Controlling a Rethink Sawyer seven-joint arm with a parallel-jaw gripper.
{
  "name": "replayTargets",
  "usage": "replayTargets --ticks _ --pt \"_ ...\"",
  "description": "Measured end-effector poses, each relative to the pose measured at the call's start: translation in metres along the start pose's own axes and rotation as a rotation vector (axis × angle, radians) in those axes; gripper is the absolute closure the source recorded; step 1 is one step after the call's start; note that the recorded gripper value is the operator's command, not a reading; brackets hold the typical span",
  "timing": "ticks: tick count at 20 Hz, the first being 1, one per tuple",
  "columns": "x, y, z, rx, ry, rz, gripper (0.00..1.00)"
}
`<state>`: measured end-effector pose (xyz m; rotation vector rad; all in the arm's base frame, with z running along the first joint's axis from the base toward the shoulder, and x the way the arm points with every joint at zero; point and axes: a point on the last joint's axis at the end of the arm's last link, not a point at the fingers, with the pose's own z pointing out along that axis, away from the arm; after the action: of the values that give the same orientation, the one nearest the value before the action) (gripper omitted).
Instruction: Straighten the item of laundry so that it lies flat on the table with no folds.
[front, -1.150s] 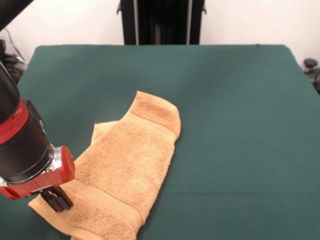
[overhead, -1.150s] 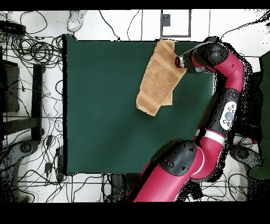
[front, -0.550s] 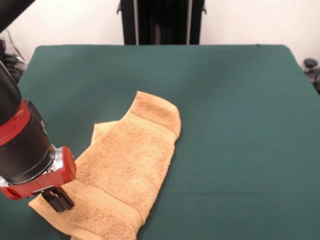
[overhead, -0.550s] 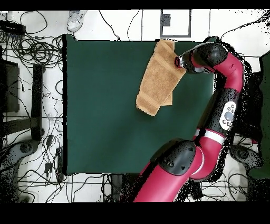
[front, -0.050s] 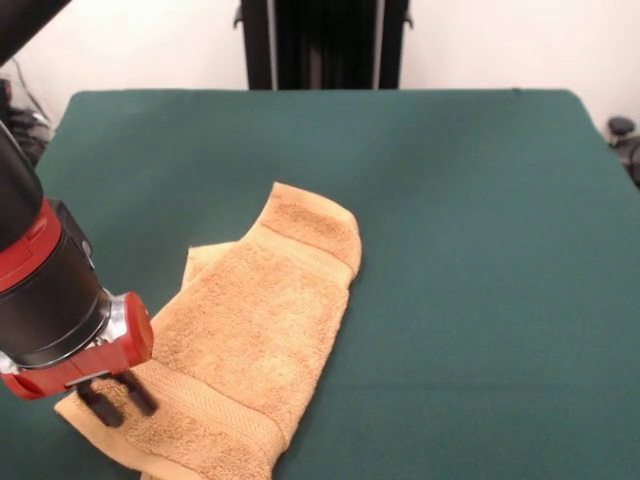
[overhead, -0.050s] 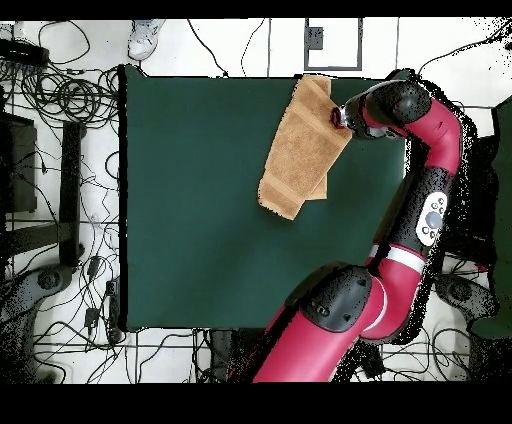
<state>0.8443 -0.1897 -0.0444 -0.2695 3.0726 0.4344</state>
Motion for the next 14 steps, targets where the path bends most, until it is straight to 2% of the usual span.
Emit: replayTargets --ticks 14 --pt "-0.0028 0.0059 -0.0008 -0.016 -0.006 -0.003 0.00"
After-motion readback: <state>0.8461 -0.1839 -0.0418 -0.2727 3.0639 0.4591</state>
